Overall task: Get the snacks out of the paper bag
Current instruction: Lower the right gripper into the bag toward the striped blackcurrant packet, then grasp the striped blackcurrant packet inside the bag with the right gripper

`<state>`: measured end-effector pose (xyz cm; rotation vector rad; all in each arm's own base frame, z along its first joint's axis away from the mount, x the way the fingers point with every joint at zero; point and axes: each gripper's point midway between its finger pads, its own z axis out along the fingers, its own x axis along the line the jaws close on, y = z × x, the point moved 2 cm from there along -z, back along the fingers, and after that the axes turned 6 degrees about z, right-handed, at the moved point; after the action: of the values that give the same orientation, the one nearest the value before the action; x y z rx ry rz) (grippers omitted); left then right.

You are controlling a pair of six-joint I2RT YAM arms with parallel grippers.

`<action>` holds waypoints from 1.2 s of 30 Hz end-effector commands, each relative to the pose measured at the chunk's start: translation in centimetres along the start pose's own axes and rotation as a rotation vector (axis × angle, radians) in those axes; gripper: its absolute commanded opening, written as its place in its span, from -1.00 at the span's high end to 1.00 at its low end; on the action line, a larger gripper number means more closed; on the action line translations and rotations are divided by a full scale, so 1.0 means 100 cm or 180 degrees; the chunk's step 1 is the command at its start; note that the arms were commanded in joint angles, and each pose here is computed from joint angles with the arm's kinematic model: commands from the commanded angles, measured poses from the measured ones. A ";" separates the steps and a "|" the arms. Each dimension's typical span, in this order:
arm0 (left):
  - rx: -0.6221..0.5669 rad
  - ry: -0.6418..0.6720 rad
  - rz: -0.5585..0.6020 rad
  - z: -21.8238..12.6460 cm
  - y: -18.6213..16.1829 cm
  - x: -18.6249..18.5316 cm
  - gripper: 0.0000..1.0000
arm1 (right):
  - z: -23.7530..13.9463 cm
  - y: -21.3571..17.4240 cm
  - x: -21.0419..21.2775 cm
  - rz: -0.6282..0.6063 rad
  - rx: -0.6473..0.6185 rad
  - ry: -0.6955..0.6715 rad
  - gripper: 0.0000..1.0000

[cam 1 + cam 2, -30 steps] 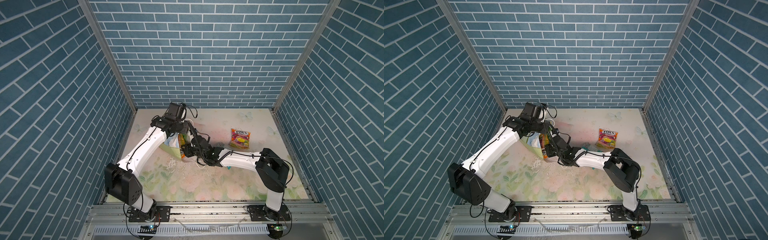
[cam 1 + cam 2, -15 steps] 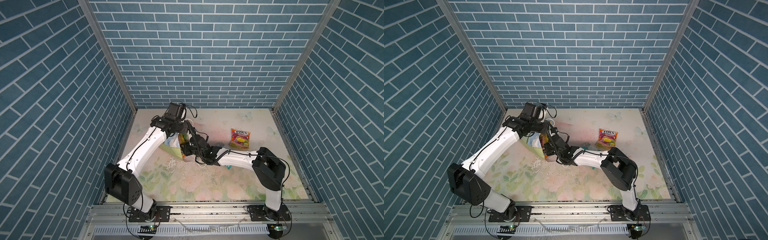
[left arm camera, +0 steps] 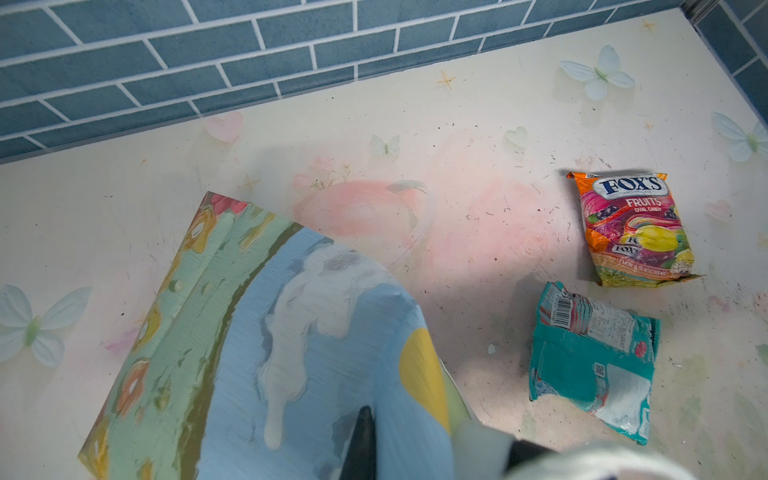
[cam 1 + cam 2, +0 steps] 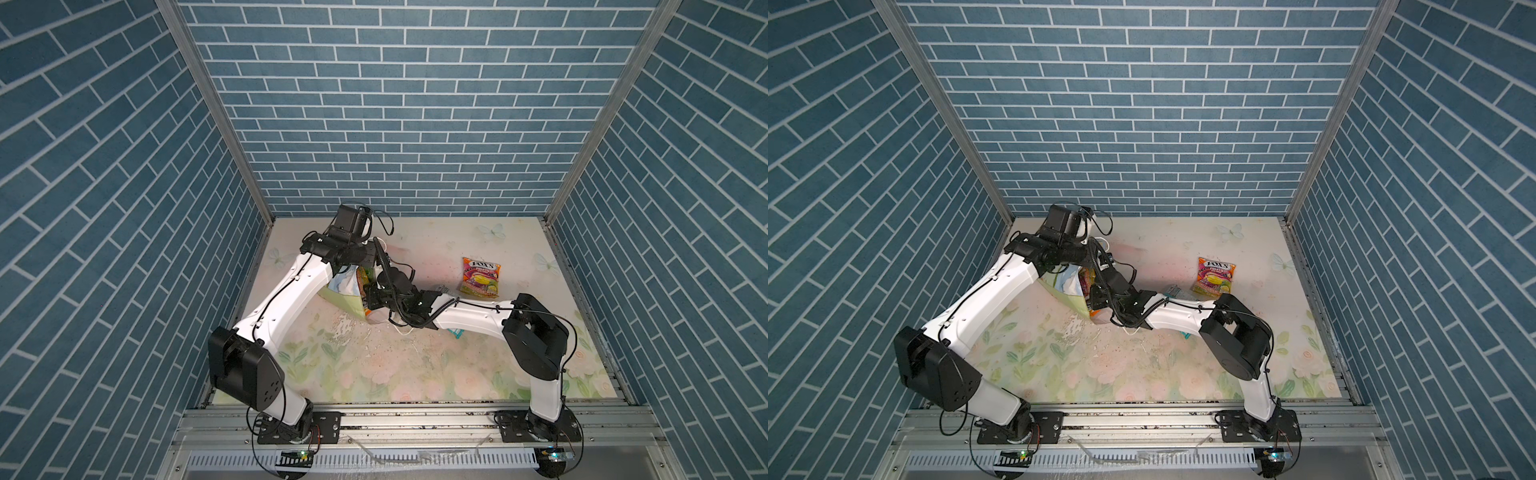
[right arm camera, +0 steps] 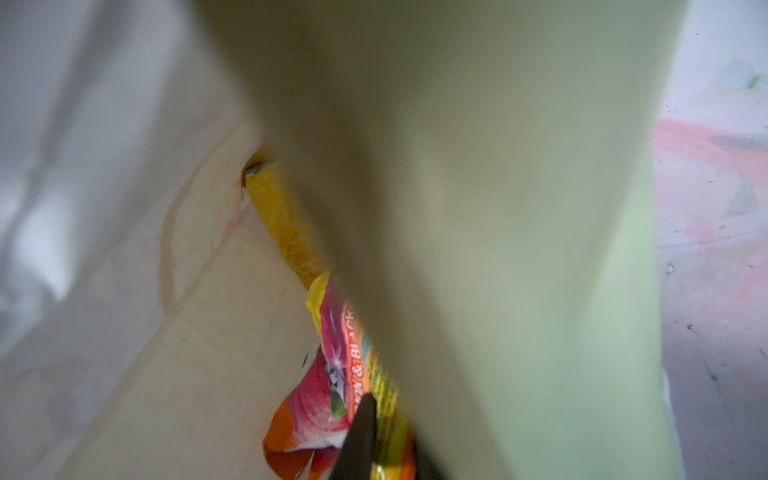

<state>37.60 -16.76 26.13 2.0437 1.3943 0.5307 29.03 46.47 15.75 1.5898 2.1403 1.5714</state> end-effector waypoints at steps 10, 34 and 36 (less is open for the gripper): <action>-0.0341 -0.0101 -0.0069 -0.027 0.024 -0.003 1.00 | -0.024 0.023 -0.004 -0.0105 -0.0220 -0.0161 0.90; -0.0310 -0.0157 -0.0101 -0.024 0.024 -0.006 1.00 | -0.073 0.046 -0.020 -0.0162 -0.0498 -0.0463 1.00; -0.0303 -0.0162 -0.0099 -0.024 0.023 -0.006 1.00 | -0.074 0.047 -0.020 -0.0167 -0.0491 -0.0472 1.00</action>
<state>37.41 -17.18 26.21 2.0279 1.3909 0.4863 28.52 40.90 19.34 1.5584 1.9981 1.4836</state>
